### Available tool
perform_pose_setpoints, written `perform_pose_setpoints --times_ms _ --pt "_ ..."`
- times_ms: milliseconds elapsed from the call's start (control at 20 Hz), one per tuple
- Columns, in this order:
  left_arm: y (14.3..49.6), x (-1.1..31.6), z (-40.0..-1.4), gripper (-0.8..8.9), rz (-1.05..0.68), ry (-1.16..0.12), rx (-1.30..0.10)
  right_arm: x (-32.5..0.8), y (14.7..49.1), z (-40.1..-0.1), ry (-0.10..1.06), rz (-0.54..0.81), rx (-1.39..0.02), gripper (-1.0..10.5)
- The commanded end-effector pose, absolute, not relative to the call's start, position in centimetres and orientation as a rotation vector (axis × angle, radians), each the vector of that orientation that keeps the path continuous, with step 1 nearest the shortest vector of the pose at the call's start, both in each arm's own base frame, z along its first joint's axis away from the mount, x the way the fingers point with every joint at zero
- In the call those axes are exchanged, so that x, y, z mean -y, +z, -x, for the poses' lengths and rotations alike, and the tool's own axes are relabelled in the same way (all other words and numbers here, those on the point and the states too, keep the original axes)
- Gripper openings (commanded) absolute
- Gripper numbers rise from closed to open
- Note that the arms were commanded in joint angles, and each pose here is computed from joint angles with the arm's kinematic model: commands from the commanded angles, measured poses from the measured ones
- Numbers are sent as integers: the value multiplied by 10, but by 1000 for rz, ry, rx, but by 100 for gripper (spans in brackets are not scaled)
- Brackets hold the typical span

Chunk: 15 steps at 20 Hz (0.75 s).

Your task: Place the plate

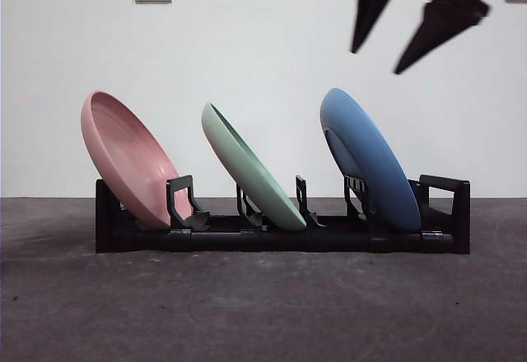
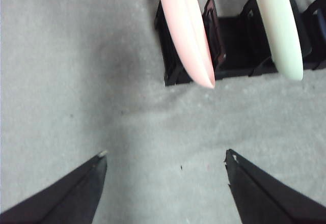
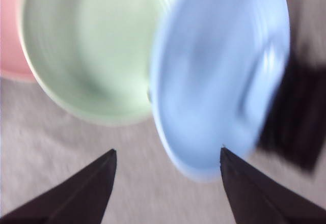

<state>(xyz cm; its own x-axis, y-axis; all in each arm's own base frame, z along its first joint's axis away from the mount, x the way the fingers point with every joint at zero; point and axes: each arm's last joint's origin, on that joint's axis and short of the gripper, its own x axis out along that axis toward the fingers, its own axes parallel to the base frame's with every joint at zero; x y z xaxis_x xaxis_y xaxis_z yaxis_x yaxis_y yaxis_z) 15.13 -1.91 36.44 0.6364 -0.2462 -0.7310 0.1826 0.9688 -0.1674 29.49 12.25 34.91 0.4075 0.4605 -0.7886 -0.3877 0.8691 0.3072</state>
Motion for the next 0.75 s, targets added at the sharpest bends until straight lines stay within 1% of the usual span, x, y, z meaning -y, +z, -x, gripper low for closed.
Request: perform_pose_setpoints --times_ms 50,300,550,650,750 --pt "373 20 -153 374 76 -255 -802 -135 353 -312 565 -58 -992 285" --pt "374 20 -154 375 75 -256 -792 -149 340 -337 573 -47 -1011 284" --pt "374 20 -154 375 75 -256 -791 -156 322 -347 571 -40 -1057 249" --pt "374 20 -154 374 75 -256 -792 -157 321 -347 573 -38 -1061 174" --pt "374 20 -154 375 75 -256 -792 -159 321 -347 576 -36 -1062 58"
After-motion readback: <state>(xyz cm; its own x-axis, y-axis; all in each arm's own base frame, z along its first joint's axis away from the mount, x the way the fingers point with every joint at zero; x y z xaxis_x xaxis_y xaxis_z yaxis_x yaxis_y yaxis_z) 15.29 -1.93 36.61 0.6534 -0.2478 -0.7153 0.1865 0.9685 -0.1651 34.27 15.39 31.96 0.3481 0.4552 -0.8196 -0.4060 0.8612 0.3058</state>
